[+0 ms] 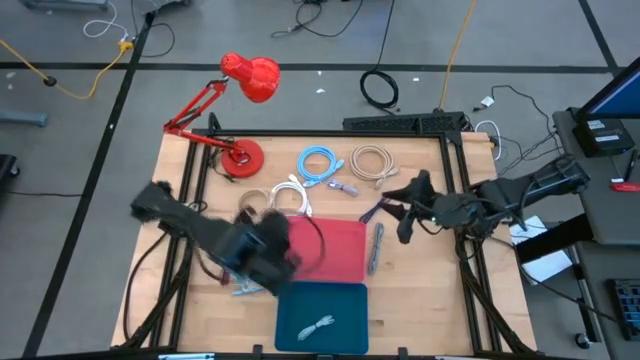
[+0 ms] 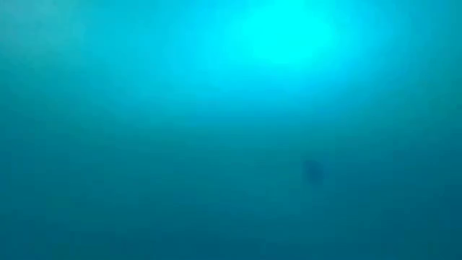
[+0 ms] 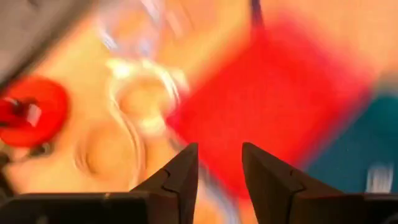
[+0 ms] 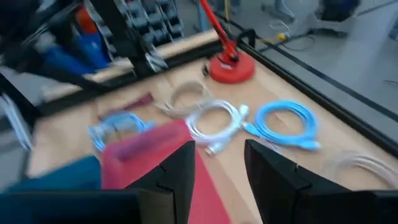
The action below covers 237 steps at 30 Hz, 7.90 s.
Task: Pick & Place USB Port
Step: Put the white and black charger cable into the blue bin, then put the bottom light brown HDMI cable into the red bin
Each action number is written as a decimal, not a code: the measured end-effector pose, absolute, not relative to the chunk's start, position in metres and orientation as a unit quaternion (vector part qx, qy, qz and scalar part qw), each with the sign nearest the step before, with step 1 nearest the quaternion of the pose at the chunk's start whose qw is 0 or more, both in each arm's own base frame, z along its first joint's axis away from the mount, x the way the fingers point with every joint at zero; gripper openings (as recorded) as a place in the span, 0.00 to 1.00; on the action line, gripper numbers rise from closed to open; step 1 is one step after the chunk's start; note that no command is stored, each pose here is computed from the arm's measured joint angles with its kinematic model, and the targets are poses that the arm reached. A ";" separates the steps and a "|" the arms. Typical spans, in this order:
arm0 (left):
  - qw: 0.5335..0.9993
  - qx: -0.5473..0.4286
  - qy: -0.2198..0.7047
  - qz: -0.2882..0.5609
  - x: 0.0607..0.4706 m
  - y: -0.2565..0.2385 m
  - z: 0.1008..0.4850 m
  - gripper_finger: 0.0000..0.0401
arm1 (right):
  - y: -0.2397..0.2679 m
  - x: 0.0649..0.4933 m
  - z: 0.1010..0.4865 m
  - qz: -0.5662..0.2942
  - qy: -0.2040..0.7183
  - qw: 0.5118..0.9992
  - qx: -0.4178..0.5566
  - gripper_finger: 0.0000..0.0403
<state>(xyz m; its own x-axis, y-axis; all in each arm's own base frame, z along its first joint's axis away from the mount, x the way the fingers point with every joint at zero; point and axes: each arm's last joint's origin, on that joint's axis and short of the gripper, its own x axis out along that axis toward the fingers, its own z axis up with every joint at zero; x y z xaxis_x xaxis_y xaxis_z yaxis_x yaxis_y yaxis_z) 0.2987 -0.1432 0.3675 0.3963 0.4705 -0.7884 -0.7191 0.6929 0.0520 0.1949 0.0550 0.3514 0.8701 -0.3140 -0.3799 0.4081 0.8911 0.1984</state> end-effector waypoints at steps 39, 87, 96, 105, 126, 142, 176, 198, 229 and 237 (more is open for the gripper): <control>0.899 -0.338 0.131 0.247 0.129 -0.064 0.327 0.09 | -0.026 0.238 0.260 -0.027 0.484 0.874 0.042 0.32; 0.897 -0.340 0.151 0.239 0.131 -0.067 0.322 0.09 | 0.064 0.285 0.146 0.257 0.597 0.693 -0.312 0.32; 0.899 -0.343 0.153 0.225 0.129 -0.072 0.322 0.09 | 0.064 0.286 0.137 0.213 0.629 0.704 -0.254 0.20; 0.899 -0.342 0.150 0.227 0.129 -0.072 0.323 0.09 | 0.061 0.273 0.159 0.040 0.654 0.746 -0.120 0.03; 0.890 -0.342 0.140 0.268 0.137 -0.059 0.322 0.09 | 0.076 0.256 0.311 -0.018 0.207 0.892 0.402 0.03; 0.889 -0.417 0.083 0.172 0.210 -0.115 0.314 0.09 | 0.195 0.320 0.290 0.131 0.378 0.882 0.249 0.03; 0.877 -0.454 0.044 0.152 0.212 -0.177 0.291 0.09 | 0.186 0.364 0.259 0.064 0.428 0.889 0.150 0.03; 0.880 -0.451 0.054 0.141 0.208 -0.181 0.291 0.09 | 0.182 0.383 0.230 0.072 0.442 0.890 0.087 0.30; 0.621 -0.395 0.522 0.432 0.175 -0.061 0.239 0.16 | 0.194 0.243 0.393 0.070 0.119 0.978 0.159 0.14; 0.613 -0.408 0.504 0.451 0.177 -0.056 0.239 0.45 | 0.195 0.244 0.378 0.064 0.134 0.976 0.158 0.14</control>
